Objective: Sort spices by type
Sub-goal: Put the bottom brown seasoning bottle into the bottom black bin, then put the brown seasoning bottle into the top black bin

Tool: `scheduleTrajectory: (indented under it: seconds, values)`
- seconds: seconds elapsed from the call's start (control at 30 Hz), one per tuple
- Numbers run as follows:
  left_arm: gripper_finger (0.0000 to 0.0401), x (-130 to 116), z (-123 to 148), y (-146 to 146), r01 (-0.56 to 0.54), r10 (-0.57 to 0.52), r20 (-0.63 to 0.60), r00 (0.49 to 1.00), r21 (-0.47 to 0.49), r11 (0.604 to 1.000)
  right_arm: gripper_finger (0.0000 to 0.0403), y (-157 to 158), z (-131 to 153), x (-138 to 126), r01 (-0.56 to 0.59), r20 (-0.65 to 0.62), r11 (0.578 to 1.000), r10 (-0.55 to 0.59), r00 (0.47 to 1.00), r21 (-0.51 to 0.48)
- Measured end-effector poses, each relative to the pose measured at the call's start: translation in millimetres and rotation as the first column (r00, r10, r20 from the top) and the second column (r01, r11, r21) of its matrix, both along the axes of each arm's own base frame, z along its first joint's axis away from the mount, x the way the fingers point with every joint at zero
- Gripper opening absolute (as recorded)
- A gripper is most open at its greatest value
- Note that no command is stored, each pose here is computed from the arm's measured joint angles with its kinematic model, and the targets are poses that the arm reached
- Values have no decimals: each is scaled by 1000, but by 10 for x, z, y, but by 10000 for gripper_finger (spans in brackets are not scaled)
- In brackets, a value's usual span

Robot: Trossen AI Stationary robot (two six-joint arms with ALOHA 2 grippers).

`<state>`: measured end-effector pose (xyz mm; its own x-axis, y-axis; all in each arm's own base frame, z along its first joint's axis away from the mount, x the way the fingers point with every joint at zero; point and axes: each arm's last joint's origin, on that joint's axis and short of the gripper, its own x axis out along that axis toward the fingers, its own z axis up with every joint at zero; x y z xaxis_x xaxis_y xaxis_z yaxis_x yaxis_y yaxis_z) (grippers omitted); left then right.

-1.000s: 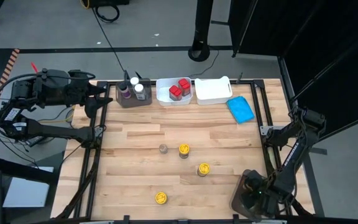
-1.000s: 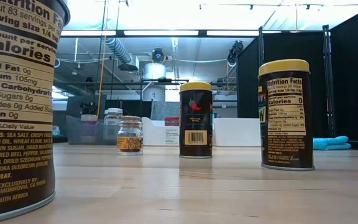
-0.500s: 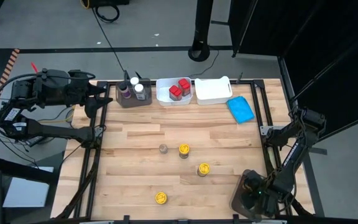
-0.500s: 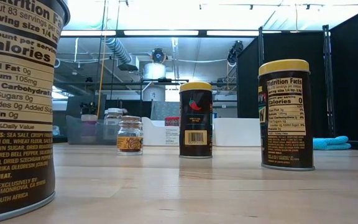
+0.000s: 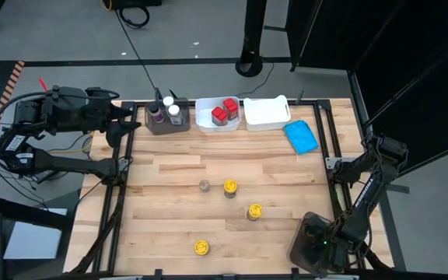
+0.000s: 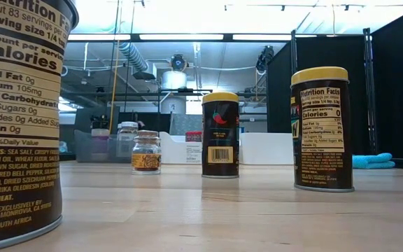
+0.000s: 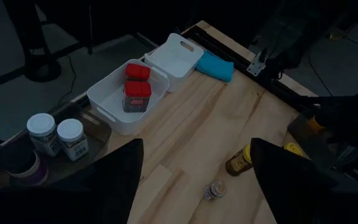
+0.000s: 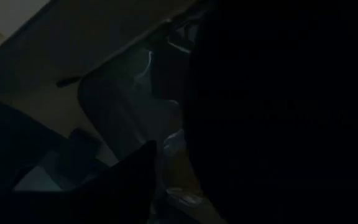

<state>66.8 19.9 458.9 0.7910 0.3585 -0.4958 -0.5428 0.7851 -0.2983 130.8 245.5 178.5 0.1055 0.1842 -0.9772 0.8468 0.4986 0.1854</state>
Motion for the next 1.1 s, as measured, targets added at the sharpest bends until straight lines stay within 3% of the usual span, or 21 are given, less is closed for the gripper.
scheduleTrajectory:
  seconds: [0.5, 1.1]
  values:
    - [301, 0, 0, 0, -11, 11, 7, 1000, -17, 1000, 248, 8, 2, 3, -27, 3, 1000, 27, 1000, 9]
    - [301, 0, 1, 0, -12, 12, 10, 1000, -18, 1000, 322, 19, 166, -3, -35, -20, 987, 38, 999, 154]
